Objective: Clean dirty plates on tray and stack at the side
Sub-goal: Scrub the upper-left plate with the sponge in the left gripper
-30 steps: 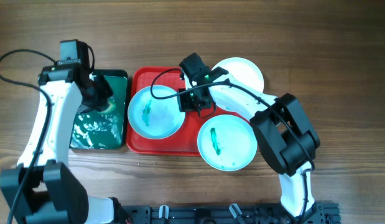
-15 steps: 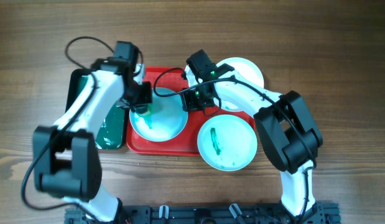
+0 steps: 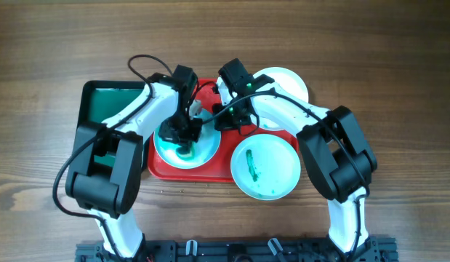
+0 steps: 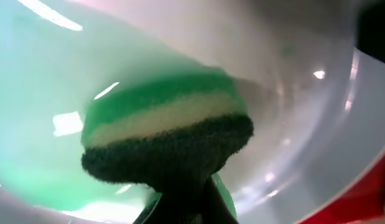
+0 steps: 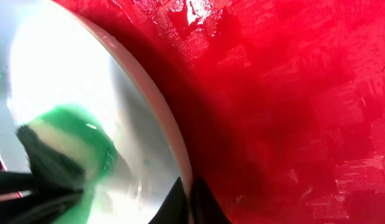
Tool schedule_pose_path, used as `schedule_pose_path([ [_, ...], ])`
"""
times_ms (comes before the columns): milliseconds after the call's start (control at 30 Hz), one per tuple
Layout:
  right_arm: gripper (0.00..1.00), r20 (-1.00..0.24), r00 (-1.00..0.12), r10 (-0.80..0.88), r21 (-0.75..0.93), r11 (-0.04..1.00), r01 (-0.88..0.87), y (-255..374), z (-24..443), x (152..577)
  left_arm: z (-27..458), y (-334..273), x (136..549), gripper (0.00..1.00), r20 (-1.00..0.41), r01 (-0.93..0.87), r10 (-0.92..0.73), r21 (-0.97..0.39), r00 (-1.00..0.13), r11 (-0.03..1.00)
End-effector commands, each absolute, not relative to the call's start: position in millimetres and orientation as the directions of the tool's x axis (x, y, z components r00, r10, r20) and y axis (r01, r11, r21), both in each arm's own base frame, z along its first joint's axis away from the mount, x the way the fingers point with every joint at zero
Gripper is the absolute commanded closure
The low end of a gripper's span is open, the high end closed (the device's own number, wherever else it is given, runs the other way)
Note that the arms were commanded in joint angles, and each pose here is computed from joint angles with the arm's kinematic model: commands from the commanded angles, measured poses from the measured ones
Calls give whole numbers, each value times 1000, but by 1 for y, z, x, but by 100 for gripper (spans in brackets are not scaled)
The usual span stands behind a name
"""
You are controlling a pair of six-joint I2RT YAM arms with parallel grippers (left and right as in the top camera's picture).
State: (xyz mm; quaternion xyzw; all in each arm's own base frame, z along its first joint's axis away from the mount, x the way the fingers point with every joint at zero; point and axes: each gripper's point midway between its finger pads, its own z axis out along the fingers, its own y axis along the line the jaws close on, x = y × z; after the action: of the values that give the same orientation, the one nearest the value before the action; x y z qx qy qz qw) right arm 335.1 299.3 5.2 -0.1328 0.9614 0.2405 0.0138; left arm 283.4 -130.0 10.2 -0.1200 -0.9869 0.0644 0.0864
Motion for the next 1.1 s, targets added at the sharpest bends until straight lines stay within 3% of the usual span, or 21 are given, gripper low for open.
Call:
schedule_pose_path([
  [0,96,-76,-964,-254,470,844,-259,300,-3,334,0,-129,285,96,172,177,206,-171,-963,969],
  [100,96,-79,-964,-253,470,843,-260,301,-3,335,-5,-75,317,96,62,-83,-89,93,-994,992],
  [167,96,-75,-970,-230,465,853,-238,300,-4,337,1,-34,337,96,-98,-280,-263,271,-960,921],
  [333,96,-71,-980,-185,424,884,-197,293,-7,341,11,-13,346,96,-229,-394,-329,367,-916,842],
  [500,96,21,-993,-113,327,940,-100,271,-16,328,-2,-50,334,96,-89,-371,-360,201,-929,907],
  [567,96,43,-992,-115,333,938,-94,270,-18,322,-6,-72,328,96,-1,-299,-300,96,-954,949],
  [600,96,46,-992,-115,331,939,-93,269,-19,321,-6,-84,324,96,41,-252,-253,33,-966,967],
  [633,96,46,-992,-115,346,934,-92,270,-19,321,-2,-123,313,96,132,-122,-98,-187,-986,975],
  [733,96,38,-993,-111,353,931,-91,270,-18,325,8,-155,304,96,156,-22,39,-371,-987,928],
  [933,96,34,-993,-111,355,930,-92,270,-18,326,10,-168,306,96,129,9,67,-404,-989,915],
  [1067,96,25,-994,-111,359,928,-95,272,-18,328,6,-163,333,96,46,-29,-13,-373,-999,927],
])
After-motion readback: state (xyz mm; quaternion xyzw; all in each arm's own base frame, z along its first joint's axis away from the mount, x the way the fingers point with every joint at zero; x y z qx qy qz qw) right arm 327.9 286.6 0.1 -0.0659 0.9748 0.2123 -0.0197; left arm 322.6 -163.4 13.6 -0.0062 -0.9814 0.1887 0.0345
